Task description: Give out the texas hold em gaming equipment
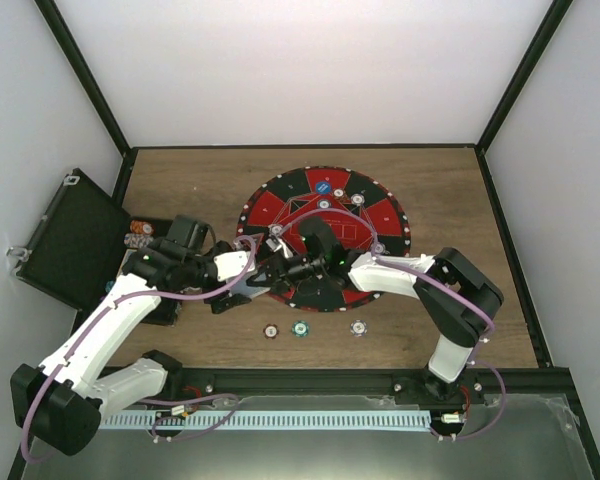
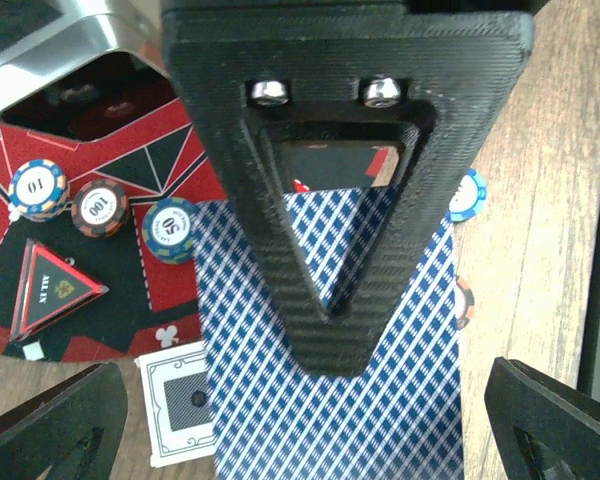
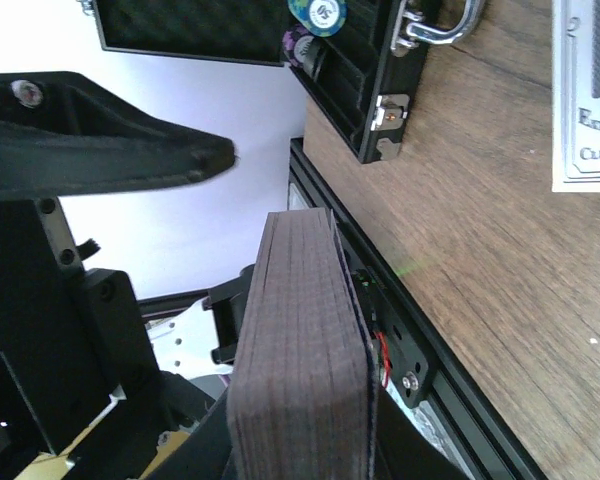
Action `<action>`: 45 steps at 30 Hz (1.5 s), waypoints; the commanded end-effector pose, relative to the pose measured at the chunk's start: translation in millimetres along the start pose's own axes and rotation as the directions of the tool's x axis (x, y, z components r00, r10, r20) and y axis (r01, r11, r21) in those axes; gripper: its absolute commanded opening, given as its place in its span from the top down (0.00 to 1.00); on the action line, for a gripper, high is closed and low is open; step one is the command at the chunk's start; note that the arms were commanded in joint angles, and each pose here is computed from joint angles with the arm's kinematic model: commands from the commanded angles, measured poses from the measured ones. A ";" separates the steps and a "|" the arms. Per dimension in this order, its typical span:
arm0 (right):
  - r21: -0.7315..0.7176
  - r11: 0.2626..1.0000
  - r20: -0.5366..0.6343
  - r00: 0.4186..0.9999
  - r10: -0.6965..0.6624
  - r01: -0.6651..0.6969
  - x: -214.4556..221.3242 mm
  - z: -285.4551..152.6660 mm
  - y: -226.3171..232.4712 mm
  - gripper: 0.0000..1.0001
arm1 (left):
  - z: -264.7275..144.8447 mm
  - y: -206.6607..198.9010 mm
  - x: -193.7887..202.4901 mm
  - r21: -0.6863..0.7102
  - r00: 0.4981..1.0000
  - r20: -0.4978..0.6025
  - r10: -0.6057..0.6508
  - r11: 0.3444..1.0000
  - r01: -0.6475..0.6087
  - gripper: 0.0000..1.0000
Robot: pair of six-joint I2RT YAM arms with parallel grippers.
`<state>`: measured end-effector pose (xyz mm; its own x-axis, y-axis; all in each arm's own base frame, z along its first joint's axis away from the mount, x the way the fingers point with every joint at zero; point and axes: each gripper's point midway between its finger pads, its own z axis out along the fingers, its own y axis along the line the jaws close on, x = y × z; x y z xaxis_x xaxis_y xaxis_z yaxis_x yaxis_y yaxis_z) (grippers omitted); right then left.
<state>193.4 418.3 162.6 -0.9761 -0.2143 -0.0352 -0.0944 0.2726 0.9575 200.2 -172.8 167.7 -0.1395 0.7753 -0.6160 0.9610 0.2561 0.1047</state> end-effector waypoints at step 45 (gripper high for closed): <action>-0.176 0.983 -0.047 0.997 -0.060 0.051 15.5 5.7 45.9 0.93 | -10.3 -21.7 -13.4 0.069 0.991 0.121 0.052 0.996 -0.061 0.69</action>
<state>179.8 431.3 196.4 -0.9671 -0.2456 -0.0656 -0.0996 0.1286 0.9867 186.6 -177.6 172.8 -0.1262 0.7311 -0.6705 0.9704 0.2314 0.0696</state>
